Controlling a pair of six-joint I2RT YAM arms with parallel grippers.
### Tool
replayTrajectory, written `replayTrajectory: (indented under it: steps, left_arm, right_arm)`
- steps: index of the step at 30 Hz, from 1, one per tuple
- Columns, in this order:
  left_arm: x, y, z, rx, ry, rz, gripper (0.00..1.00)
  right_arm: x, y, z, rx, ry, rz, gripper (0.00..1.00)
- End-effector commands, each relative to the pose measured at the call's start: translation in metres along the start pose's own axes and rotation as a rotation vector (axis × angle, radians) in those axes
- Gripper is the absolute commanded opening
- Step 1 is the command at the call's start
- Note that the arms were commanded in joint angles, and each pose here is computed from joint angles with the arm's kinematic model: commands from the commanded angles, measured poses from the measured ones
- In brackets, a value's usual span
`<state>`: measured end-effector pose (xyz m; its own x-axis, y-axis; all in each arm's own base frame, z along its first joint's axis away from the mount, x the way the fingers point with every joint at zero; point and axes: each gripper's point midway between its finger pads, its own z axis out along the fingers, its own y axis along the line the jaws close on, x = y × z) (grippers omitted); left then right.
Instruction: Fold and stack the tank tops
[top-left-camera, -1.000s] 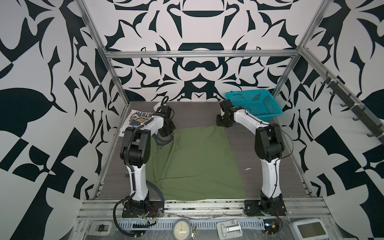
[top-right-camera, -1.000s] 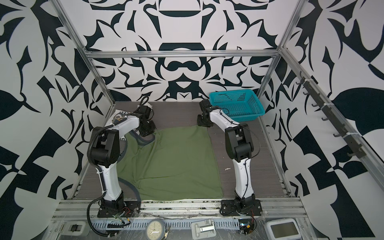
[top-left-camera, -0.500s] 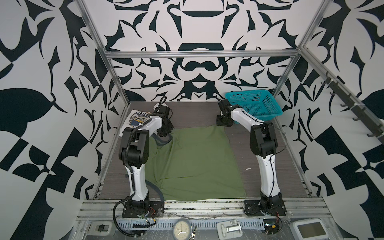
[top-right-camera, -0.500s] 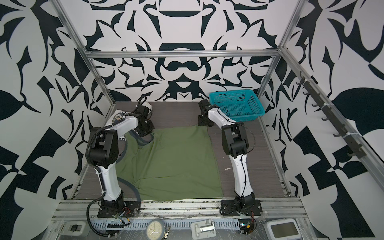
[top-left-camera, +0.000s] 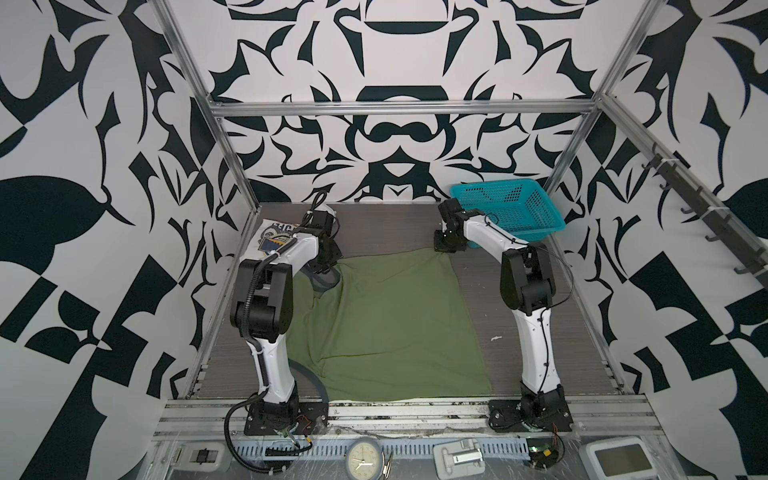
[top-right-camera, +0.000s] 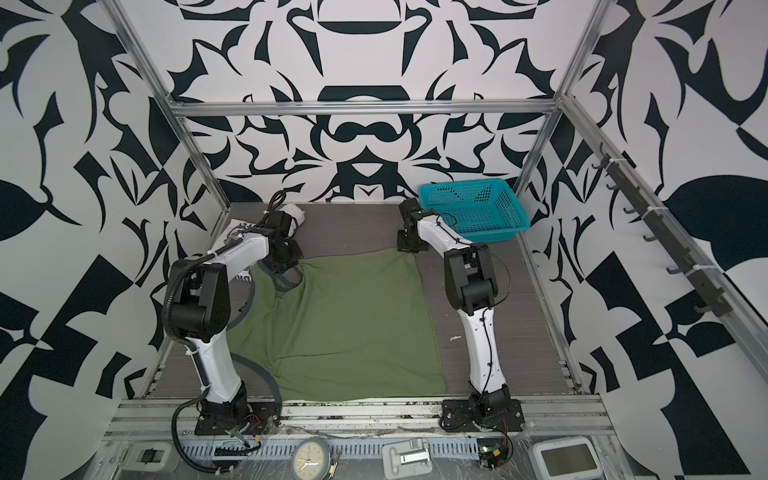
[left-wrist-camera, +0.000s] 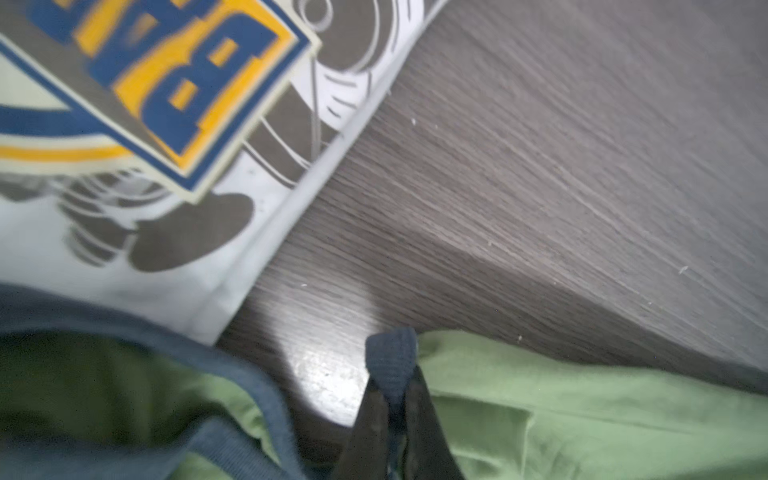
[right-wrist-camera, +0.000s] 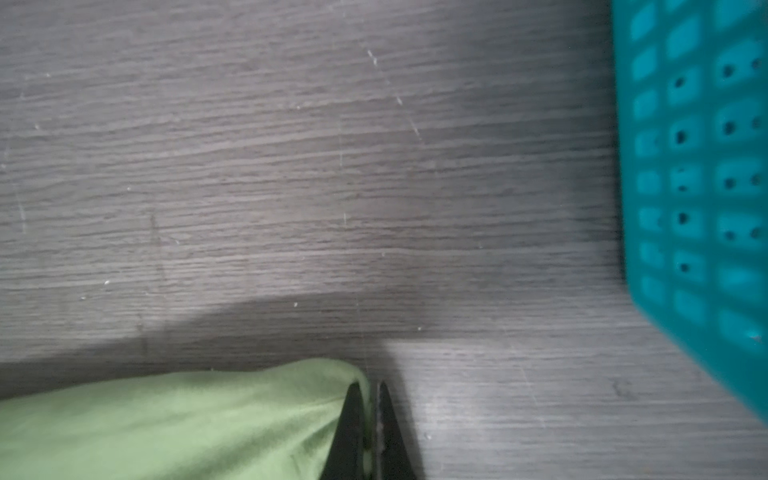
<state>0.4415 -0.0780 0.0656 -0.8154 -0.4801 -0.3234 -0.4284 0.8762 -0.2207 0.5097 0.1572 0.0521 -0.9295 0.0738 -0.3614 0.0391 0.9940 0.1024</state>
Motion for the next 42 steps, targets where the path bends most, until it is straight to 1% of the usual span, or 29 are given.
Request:
replayTrajectory:
  steps: [1,6,11,17,21,23,25,26,27,28,29,31,32,34,36,39,42]
  left_arm:
    - [-0.013,0.014,-0.018,-0.026,-0.06,-0.011,0.0]
    - [-0.018,0.012,-0.021,0.007,-0.067,-0.021,0.0]
    - [-0.026,-0.009,-0.019,0.071,-0.046,0.004,0.0]
    - [-0.047,-0.03,-0.006,0.096,-0.051,0.026,0.0]
    - [-0.053,-0.048,0.008,0.094,-0.035,0.076,0.05]
    - [-0.056,-0.058,0.013,0.089,-0.034,0.105,0.12]
    - [-0.06,-0.065,0.014,0.077,-0.038,0.133,0.18]
    - [-0.064,-0.069,0.013,0.07,-0.045,0.145,0.22]
    - [-0.067,-0.072,0.01,0.064,-0.053,0.153,0.3]
    - [-0.071,-0.072,0.007,0.043,-0.061,0.16,0.41]
    - [-0.075,-0.07,0.001,0.017,-0.073,0.163,0.51]
    - [-0.082,-0.064,-0.015,-0.032,-0.095,0.165,0.64]
    - [-0.083,-0.062,-0.024,-0.051,-0.106,0.165,0.68]
    - [-0.082,-0.063,-0.045,-0.057,-0.133,0.173,0.73]
    - [-0.072,-0.065,-0.062,-0.062,-0.152,0.198,0.77]
    - [-0.048,-0.067,-0.075,-0.038,-0.141,0.219,0.78]
    - [-0.021,-0.068,-0.07,0.02,-0.097,0.206,0.75]
  right_arm:
    - [-0.032,-0.01,-0.052,0.023,-0.127,0.002,0.0]
    - [-0.039,-0.016,-0.062,0.008,-0.151,0.019,0.0]
    - [-0.05,-0.012,-0.063,-0.02,-0.155,0.025,0.0]
    - [-0.068,-0.013,-0.057,-0.011,-0.156,0.032,0.0]
    - [-0.077,-0.018,-0.058,0.009,-0.168,0.039,0.0]
    - [-0.082,-0.021,-0.062,0.021,-0.185,0.04,0.0]
    - [-0.087,-0.024,-0.068,0.027,-0.197,0.045,0.03]
    - [-0.089,-0.024,-0.071,0.027,-0.201,0.046,0.06]
    - [-0.092,-0.025,-0.074,0.028,-0.209,0.048,0.1]
    - [-0.094,-0.026,-0.078,0.031,-0.214,0.049,0.21]
    - [-0.095,-0.027,-0.082,0.036,-0.219,0.046,0.29]
    - [-0.096,-0.028,-0.09,0.04,-0.222,0.038,0.4]
    - [-0.095,-0.028,-0.094,0.041,-0.224,0.034,0.44]
    - [-0.089,-0.029,-0.101,0.042,-0.22,0.035,0.49]
    - [-0.08,-0.027,-0.106,0.024,-0.21,0.033,0.51]
    - [-0.055,-0.017,-0.109,-0.01,-0.176,0.016,0.51]
    - [-0.021,-0.005,-0.104,-0.037,-0.131,-0.013,0.5]
